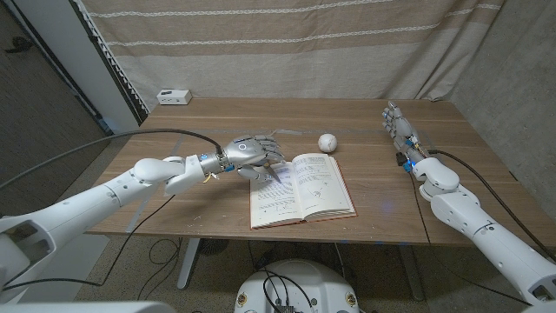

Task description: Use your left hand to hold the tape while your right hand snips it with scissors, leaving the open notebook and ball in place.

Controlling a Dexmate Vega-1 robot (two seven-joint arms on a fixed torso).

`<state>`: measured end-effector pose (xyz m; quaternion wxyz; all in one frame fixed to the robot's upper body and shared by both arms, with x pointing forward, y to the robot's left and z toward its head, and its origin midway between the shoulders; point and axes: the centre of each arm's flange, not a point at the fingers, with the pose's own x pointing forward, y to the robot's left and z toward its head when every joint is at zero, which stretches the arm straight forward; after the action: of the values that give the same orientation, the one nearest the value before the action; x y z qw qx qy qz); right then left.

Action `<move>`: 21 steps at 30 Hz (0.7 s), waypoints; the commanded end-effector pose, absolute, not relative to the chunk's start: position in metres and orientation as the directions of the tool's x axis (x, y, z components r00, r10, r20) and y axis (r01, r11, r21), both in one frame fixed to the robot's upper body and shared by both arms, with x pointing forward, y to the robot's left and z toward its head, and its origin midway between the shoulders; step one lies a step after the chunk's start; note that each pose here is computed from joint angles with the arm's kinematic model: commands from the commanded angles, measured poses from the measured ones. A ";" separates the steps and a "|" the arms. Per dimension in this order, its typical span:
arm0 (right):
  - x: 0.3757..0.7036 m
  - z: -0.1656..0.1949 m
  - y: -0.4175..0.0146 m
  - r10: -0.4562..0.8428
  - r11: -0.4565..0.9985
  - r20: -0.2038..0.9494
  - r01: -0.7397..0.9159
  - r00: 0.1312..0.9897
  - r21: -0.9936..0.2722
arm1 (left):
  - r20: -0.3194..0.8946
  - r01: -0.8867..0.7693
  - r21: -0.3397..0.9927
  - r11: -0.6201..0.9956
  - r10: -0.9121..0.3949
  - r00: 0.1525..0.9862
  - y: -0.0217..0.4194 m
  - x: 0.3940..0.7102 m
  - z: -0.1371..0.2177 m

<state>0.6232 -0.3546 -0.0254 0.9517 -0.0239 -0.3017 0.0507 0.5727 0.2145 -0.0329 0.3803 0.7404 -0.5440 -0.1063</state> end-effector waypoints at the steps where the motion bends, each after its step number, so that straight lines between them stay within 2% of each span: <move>1: 0.625 -0.022 -0.354 0.112 0.993 0.572 -0.080 0.813 -0.082 | 0.249 -0.736 0.664 -0.132 -0.889 0.383 0.213 0.576 -0.039; 21: 0.626 -0.021 -0.353 0.116 0.993 0.566 -0.084 0.816 -0.083 | 0.232 -0.715 0.689 -0.116 -0.900 0.370 0.209 0.581 -0.047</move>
<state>0.6249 -0.3544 -0.0216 0.9520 -0.0268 -0.3006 0.0511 0.5791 0.2114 -0.0420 0.3795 0.7366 -0.5482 -0.1134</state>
